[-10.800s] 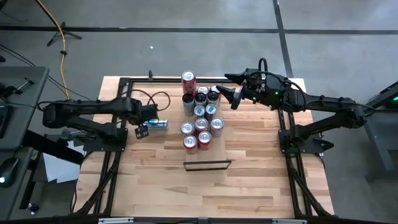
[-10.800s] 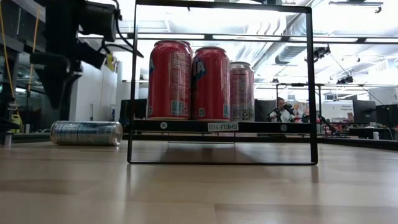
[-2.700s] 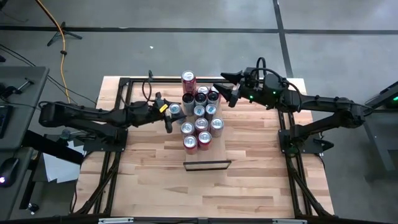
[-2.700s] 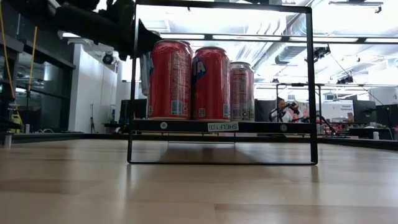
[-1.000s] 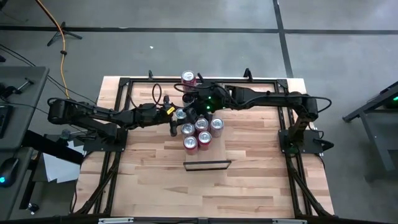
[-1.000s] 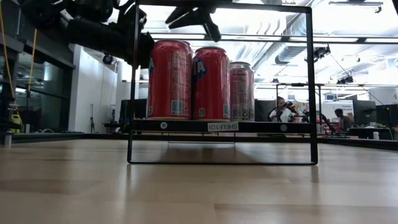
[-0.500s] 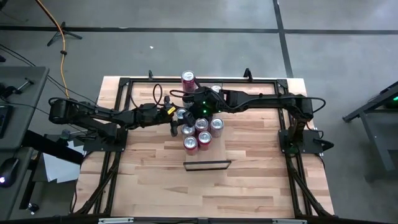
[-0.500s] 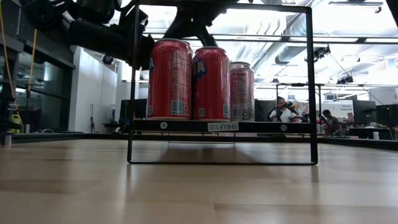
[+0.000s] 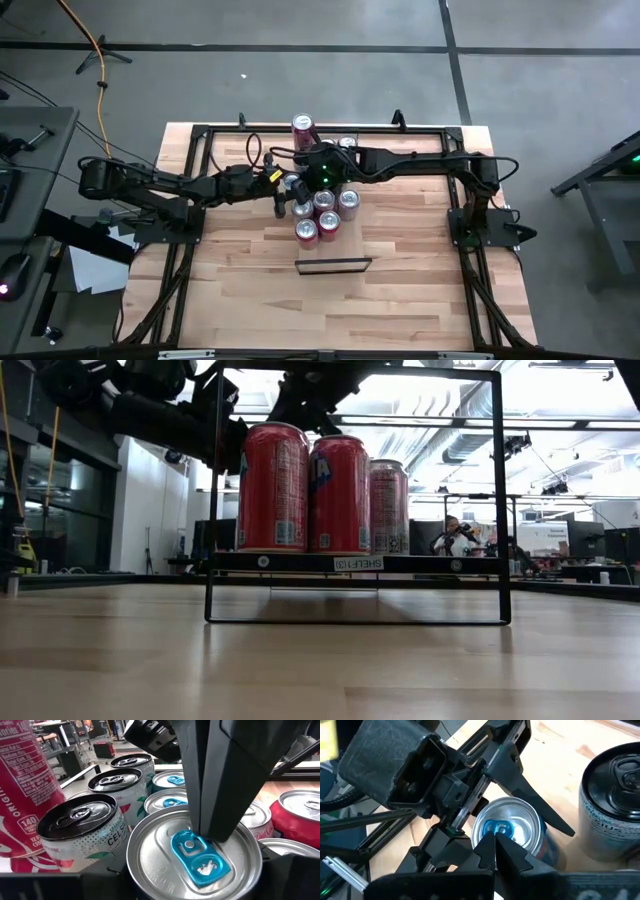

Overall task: Place canned beverage on shelf
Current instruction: Put the blue soda can on the shelf aligned with the other blue soda can

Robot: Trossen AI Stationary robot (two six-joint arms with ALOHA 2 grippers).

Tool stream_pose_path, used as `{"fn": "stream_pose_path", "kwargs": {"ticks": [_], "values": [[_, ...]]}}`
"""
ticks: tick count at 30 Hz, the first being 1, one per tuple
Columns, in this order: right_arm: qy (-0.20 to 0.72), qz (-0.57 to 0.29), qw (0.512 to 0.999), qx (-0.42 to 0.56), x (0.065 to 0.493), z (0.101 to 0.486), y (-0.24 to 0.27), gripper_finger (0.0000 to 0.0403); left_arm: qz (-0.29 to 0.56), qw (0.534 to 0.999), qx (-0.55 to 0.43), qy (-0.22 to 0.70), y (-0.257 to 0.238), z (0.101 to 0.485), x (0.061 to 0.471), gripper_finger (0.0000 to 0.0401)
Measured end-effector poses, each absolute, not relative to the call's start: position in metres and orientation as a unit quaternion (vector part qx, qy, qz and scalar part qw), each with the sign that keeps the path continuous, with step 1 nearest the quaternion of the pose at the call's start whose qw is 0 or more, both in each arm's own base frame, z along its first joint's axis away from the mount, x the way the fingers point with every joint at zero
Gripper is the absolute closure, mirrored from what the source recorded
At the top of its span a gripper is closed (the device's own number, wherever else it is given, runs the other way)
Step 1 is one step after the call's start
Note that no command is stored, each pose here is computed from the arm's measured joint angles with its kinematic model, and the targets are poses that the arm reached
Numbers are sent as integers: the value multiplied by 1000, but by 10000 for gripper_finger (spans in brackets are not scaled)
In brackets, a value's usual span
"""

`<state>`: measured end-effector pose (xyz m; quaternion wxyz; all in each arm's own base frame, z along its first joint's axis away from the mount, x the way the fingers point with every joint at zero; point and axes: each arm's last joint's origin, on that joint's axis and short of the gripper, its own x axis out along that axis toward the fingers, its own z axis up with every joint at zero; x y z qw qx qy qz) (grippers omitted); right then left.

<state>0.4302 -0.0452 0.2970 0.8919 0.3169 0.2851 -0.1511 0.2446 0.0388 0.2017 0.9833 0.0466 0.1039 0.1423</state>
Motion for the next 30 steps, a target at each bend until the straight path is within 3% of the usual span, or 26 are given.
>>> {"fn": "stream_pose_path", "kwargs": {"ticks": [20, 30], "values": [[289, -172, 891, 304, 432, 292, -47, 403, 157, 981, 49, 100, 44, 202, 244, 217], [257, -157, 919, 253, 436, 325, -51, 403, 166, 979, 56, 102, 43, 215, 231, 217]]}}
